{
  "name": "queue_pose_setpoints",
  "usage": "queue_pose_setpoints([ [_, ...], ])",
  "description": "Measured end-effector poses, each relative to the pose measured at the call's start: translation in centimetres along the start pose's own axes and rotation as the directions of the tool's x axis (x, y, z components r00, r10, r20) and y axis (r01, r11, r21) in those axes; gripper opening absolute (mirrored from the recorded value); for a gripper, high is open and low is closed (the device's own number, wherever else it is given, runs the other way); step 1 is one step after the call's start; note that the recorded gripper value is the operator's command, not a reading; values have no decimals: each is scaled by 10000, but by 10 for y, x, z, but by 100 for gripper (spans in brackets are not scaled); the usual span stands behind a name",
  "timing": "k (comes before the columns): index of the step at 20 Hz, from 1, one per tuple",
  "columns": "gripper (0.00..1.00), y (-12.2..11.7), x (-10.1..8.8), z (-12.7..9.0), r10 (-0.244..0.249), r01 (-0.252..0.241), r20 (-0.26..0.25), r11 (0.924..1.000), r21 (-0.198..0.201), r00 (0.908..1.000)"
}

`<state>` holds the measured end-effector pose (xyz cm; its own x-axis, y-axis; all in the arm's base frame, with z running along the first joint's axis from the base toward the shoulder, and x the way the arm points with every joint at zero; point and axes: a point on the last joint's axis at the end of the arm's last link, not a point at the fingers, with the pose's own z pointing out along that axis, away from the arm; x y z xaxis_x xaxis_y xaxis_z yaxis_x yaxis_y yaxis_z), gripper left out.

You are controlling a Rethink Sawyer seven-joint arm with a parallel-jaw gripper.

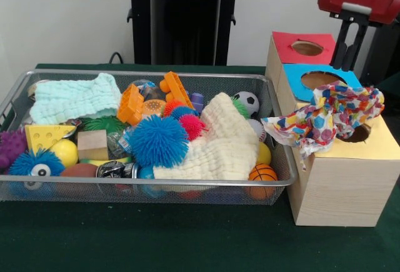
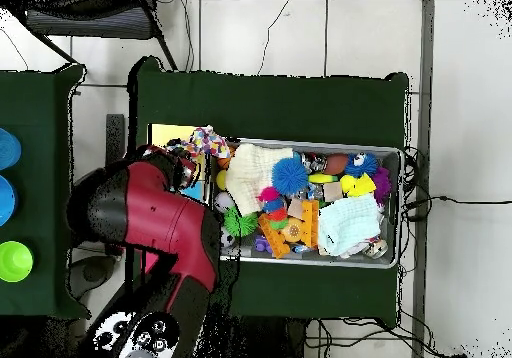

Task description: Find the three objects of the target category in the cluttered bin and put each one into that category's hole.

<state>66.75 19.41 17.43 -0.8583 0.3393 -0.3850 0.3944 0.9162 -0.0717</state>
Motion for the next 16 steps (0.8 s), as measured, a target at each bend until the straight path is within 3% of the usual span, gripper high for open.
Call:
queue_pose_setpoints([
  [16,0,-5,15,31,-176,179,-93,9992,360,9998],
])
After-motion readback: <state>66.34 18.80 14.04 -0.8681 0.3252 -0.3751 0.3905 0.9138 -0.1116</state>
